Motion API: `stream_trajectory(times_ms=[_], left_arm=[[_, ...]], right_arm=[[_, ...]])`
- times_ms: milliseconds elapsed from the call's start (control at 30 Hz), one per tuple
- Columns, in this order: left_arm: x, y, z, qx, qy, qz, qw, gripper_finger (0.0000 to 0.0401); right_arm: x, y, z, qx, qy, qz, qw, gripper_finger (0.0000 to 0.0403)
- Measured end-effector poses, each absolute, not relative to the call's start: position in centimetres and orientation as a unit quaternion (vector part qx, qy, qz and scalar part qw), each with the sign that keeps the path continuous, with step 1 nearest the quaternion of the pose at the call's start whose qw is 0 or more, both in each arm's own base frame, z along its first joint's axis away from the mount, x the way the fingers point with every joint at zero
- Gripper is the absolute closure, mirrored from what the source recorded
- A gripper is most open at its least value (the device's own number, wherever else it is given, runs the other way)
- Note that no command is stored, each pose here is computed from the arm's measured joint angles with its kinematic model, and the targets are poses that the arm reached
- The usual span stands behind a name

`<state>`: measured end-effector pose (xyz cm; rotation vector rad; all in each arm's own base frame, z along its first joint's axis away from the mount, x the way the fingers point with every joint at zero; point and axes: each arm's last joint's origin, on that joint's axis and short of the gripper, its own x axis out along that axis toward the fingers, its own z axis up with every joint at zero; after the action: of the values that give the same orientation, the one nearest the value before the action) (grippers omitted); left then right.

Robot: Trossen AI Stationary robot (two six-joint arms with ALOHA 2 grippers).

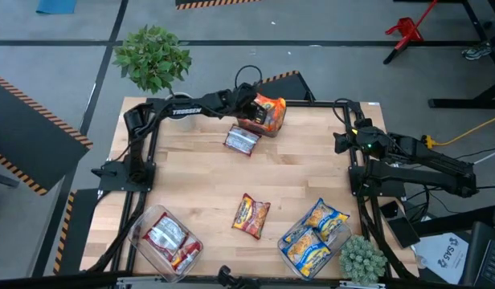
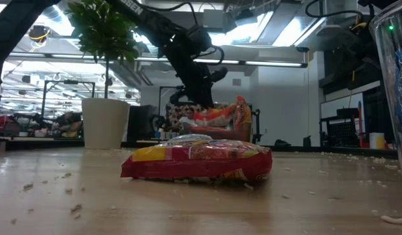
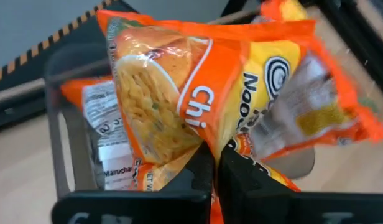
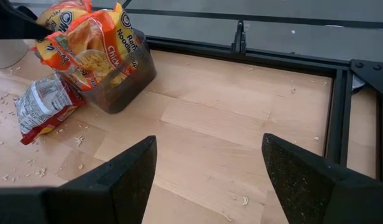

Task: Sort Maruchan noodles
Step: Put the orange noodle pack into the black bin

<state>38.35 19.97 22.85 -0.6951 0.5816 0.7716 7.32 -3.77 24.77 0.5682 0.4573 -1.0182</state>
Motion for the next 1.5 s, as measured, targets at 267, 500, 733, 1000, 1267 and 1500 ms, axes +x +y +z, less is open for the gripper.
stream_trajectory(times_ms=[267, 500, 733, 1000, 1267, 1500], left_arm=[[39.2, 19.6, 22.6, -0.318, 0.263, 0.349, 0.842, 0.0331], [38.5, 20.4, 23.4, -0.329, 0.247, 0.352, 0.841, 0.0287], [38.6, 20.2, 25.4, -0.326, 0.201, 0.330, 0.863, 0.0291], [39.5, 19.8, 25.0, -0.299, 0.186, 0.341, 0.872, 0.0355], [40.4, 20.2, 21.3, -0.293, 0.228, 0.353, 0.859, 0.0393], [40.5, 20.8, 20.3, -0.288, 0.239, 0.357, 0.856, 0.0396]], right_arm=[[7.3, -3.7, 24.8, 0.268, 0.216, -0.472, 0.811, 0.0123], [7.3, -3.7, 24.8, 0.269, 0.216, -0.471, 0.812, 0.0123], [7.3, -3.7, 24.8, 0.269, 0.217, -0.471, 0.811, 0.0123], [7.3, -3.7, 24.7, 0.269, 0.217, -0.472, 0.811, 0.0123], [7.3, -3.7, 24.7, 0.268, 0.217, -0.472, 0.811, 0.0123], [7.3, -3.7, 24.7, 0.268, 0.217, -0.472, 0.811, 0.0123]])
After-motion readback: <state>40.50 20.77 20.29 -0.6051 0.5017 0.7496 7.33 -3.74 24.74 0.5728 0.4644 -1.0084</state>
